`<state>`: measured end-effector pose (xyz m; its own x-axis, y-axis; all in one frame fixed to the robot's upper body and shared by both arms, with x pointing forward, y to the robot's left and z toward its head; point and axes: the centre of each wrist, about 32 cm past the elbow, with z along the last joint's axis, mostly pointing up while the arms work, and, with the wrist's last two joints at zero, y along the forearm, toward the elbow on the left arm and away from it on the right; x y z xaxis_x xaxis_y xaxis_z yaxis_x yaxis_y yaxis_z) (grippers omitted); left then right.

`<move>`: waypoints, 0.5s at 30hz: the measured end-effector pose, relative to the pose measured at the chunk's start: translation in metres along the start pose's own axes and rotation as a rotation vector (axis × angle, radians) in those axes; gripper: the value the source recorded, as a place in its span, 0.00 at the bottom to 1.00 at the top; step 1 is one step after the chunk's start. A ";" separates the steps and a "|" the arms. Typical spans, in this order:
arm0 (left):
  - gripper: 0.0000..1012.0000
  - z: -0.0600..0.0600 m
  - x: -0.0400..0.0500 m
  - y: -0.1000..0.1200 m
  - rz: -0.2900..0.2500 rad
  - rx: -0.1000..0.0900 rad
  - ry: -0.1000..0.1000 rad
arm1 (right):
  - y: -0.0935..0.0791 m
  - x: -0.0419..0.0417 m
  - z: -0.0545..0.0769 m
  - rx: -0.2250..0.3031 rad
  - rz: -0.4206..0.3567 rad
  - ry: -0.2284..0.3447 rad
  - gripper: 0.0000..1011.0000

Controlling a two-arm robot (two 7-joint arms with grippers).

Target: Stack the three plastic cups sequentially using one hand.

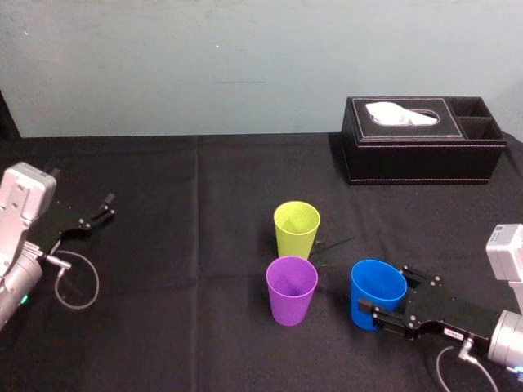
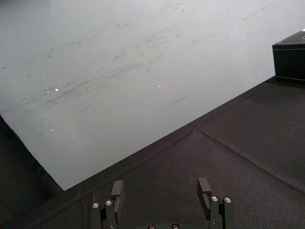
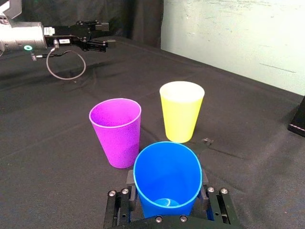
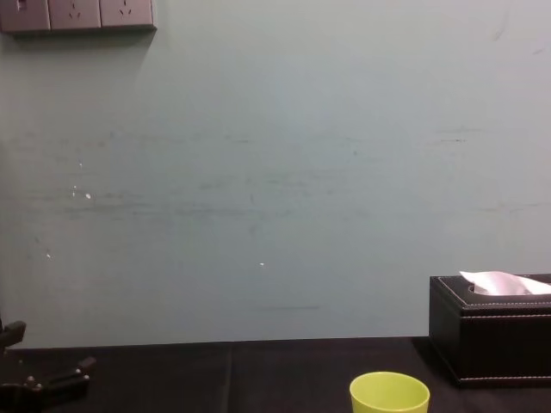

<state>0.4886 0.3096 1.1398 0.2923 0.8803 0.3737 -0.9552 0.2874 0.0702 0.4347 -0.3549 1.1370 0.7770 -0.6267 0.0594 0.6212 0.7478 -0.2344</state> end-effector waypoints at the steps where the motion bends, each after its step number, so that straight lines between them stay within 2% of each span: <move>1: 1.00 0.000 0.0000 0.000 0.000 0.000 0.000 | 0.000 0.0000 0.000 0.000 0.000 0.000 0.72; 15: 1.00 0.000 0.0000 0.000 0.000 0.000 0.000 | 0.000 0.0001 0.000 0.002 0.001 0.000 0.72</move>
<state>0.4886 0.3096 1.1398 0.2923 0.8803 0.3737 -0.9552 0.2874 0.0703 0.4346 -0.3551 1.1372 0.7775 -0.6261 0.0591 0.6206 0.7487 -0.2329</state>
